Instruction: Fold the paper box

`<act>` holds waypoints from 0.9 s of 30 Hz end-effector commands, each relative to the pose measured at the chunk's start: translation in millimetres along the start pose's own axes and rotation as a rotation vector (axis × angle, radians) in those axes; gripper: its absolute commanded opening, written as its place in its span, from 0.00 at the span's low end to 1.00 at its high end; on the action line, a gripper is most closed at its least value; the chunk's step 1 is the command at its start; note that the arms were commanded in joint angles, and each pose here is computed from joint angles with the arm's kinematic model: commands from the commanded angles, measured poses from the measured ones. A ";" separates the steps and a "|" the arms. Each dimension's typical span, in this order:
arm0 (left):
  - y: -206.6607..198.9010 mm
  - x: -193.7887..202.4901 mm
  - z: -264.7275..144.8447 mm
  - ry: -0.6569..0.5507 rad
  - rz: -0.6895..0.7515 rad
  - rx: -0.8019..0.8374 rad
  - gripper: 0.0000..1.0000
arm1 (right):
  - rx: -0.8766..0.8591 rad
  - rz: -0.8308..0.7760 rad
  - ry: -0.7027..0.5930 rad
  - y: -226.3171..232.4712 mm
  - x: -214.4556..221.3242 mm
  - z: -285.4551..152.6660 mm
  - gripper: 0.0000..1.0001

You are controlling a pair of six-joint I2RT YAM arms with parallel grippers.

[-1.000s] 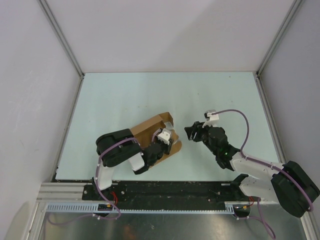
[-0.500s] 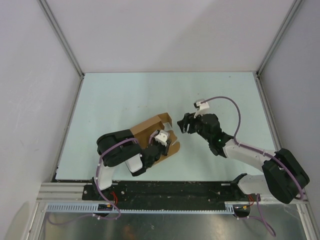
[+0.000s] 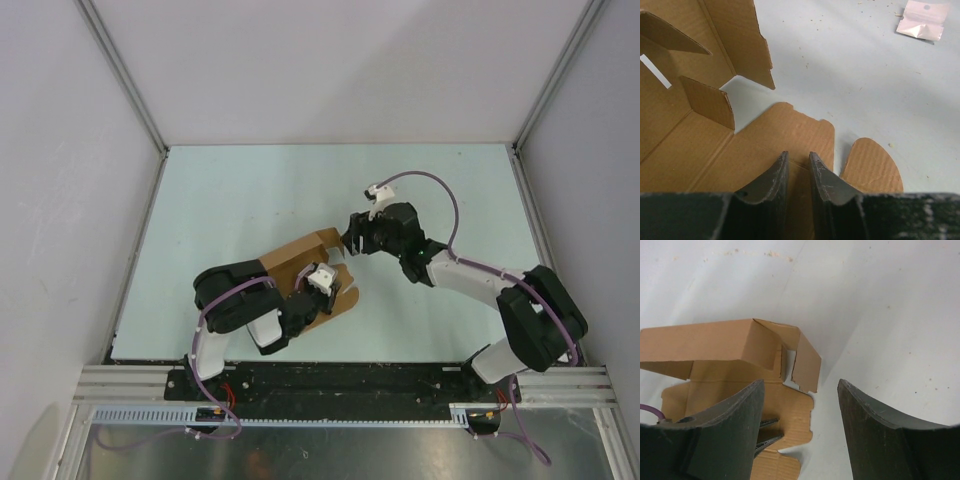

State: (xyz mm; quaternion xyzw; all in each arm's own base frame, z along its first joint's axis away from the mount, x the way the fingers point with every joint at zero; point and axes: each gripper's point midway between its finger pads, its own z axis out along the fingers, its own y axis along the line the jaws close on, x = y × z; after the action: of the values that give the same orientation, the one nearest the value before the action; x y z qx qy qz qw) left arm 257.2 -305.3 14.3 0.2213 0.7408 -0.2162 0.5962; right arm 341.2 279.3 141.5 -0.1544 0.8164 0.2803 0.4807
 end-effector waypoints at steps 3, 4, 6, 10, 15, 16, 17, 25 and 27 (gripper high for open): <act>-16.8 -25.7 -4.9 -0.130 -0.018 0.097 0.26 | -0.027 -0.024 0.026 5.4 -7.1 15.1 0.65; -17.2 -25.1 -4.9 -0.128 -0.018 0.100 0.26 | -0.026 -0.024 0.028 5.2 -7.0 16.5 0.64; -17.0 -24.4 -5.3 -0.127 -0.017 0.100 0.26 | -0.037 -0.024 0.036 6.6 -5.1 19.0 0.62; -16.0 -23.8 -5.5 -0.126 -0.017 0.095 0.26 | -0.044 -0.025 0.056 8.9 0.9 26.7 0.57; -15.8 -23.2 -6.6 -0.124 -0.018 0.097 0.26 | -0.041 -0.030 0.068 10.2 4.6 33.7 0.49; -16.1 -23.5 -6.6 -0.125 -0.018 0.099 0.26 | -0.040 -0.033 0.072 9.4 6.0 35.7 0.47; -15.8 -22.5 -6.9 -0.123 -0.017 0.098 0.25 | -0.041 -0.032 0.076 9.9 6.9 36.7 0.45; -16.2 -21.7 -7.3 -0.122 -0.018 0.101 0.25 | -0.034 -0.040 0.098 8.2 12.6 43.4 0.35; -16.2 -21.7 -7.3 -0.122 -0.018 0.101 0.25 | -0.031 -0.041 0.101 7.5 13.6 43.2 0.29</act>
State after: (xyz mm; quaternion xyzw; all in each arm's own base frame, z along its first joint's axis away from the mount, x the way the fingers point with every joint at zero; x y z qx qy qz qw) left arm 252.9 -306.5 13.8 0.2334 0.7351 -0.2247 0.5956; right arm 353.7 303.9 102.0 -0.1853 0.8415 0.2707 0.4292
